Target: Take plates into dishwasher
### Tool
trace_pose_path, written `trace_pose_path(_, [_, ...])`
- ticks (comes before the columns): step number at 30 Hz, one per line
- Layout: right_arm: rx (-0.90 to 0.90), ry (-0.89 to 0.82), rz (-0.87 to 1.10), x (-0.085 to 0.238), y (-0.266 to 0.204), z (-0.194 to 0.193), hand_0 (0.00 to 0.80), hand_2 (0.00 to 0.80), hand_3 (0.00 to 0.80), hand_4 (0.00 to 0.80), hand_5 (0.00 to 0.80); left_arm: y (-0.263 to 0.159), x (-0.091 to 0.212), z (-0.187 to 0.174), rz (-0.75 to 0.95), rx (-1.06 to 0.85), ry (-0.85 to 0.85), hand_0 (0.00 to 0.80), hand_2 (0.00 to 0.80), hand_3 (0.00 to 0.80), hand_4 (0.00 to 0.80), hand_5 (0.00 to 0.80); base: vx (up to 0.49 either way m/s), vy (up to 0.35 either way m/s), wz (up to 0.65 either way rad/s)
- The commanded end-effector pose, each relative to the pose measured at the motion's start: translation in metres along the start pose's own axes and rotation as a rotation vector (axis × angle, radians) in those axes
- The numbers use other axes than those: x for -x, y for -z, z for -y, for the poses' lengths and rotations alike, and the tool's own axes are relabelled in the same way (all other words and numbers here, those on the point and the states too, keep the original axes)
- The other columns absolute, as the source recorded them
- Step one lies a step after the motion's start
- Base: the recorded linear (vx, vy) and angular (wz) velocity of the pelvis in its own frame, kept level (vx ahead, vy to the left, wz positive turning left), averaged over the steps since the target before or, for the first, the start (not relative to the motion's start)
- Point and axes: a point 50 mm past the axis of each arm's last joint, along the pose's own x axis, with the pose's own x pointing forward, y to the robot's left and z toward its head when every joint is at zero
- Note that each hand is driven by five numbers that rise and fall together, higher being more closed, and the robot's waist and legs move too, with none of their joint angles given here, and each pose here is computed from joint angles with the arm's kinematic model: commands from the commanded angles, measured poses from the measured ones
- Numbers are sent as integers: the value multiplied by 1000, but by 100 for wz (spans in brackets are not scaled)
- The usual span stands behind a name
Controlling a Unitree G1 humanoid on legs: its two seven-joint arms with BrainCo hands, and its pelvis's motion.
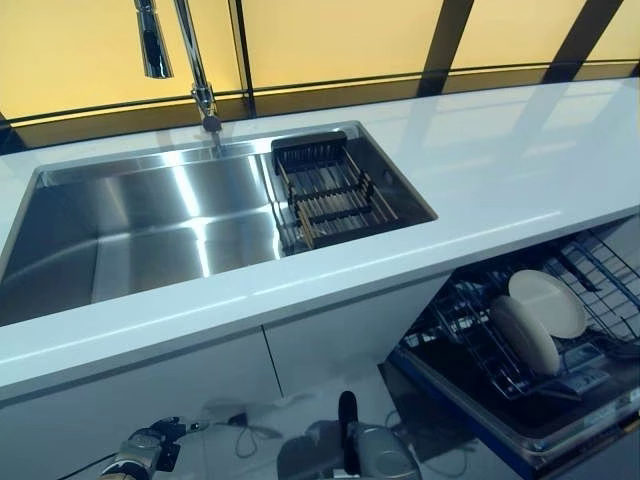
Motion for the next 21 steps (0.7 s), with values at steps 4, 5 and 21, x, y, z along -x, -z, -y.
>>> trace_pose_path(4, [14,5,84,-3,-18,-16,0,0,0,0,0,48,7,-24,-134,51,-84,0,0,0,0,0,-305,-257,-57])
trace_pose_path(5, [28,-2,81,-3,-18,-19,0,0,0,0,0,47,7,-26,-128,49,-89,0,0,0,0,0,-378,-357,-75])
trace_pose_path(21, [-80,-18,123,-9,-36,-70,0,0,0,0,0,-22,3,-26,22,24,-86,0,0,0,0,0,-288,-244,-5])
